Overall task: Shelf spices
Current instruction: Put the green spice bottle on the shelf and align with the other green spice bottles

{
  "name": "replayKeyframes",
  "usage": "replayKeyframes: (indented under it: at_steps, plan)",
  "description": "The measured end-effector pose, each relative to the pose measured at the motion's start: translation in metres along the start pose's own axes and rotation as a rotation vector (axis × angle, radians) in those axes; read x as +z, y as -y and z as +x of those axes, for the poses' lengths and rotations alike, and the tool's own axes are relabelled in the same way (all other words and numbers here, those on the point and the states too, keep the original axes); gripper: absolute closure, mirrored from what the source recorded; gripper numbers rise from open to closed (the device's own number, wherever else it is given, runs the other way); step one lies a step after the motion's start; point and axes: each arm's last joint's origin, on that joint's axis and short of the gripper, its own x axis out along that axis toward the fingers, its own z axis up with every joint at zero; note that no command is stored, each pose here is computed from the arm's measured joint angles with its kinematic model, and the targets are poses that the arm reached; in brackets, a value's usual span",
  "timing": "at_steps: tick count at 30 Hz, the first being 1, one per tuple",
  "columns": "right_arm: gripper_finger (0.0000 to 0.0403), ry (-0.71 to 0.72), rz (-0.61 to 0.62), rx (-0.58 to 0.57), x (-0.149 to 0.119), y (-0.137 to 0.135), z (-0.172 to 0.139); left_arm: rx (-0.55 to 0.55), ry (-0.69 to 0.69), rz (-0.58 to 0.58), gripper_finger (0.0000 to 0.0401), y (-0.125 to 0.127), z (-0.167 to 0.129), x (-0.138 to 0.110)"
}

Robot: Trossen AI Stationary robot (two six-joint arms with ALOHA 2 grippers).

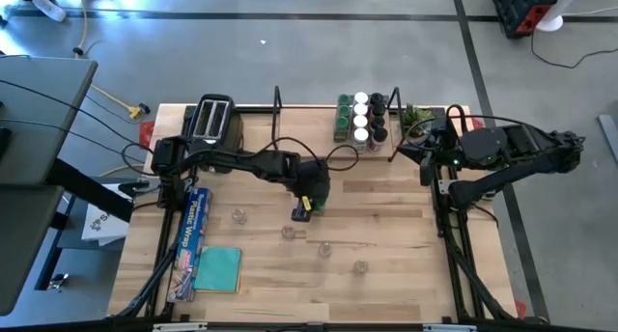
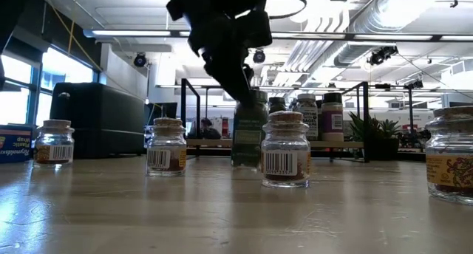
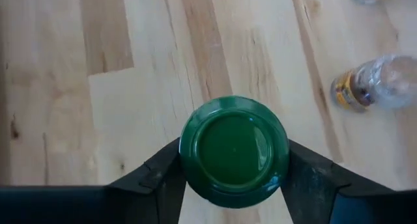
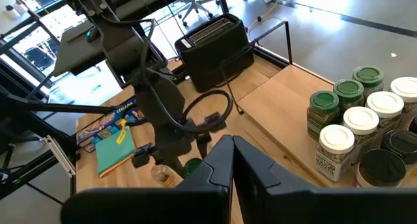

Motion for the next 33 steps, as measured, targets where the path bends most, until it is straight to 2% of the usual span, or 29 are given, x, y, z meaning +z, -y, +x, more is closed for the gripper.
replayKeyframes:
  at_steps: [3, 6, 9, 12, 15, 18, 22, 25, 33]
  plan:
    - [0.0399, -0.001, 0.0, -0.001, 0.0, 0.0, 0.0, 0.029, 0.025, -0.058, 0.0208, -0.004, -0.017, 0.016]
    - [0.0399, -0.004, -0.003, -0.003, 0.0, 0.0, 0.0, 0.122, 0.071, -0.048, 0.0208, -0.014, -0.045, 0.037]
    - [0.0399, -0.011, -0.009, -0.009, -0.001, 0.001, 0.0, 0.254, 0.18, -0.046, 0.0208, -0.038, -0.071, 0.056]
    - [0.0399, -0.015, -0.023, -0.013, -0.002, 0.001, 0.0, 0.355, 0.206, -0.119, 0.0208, -0.075, -0.084, 0.053]
    - [0.0399, -0.015, -0.036, -0.013, -0.002, 0.001, 0.0, 0.355, 0.201, -0.184, 0.0208, -0.111, -0.077, 0.04]
    - [0.0399, -0.015, -0.035, -0.013, -0.002, 0.001, 0.0, 0.297, 0.195, -0.21, 0.0208, -0.131, -0.064, 0.031]
    - [0.0399, -0.015, -0.022, -0.013, -0.002, 0.001, 0.0, 0.266, 0.19, -0.188, 0.0208, -0.141, -0.048, 0.027]
    - [0.0399, -0.015, -0.011, -0.013, -0.002, 0.001, 0.0, 0.289, 0.186, -0.156, 0.0207, -0.143, -0.04, 0.028]
    - [0.0399, -0.015, 0.0, -0.013, -0.002, 0.001, 0.0, 0.354, 0.185, -0.112, 0.017, -0.146, -0.037, 0.029]
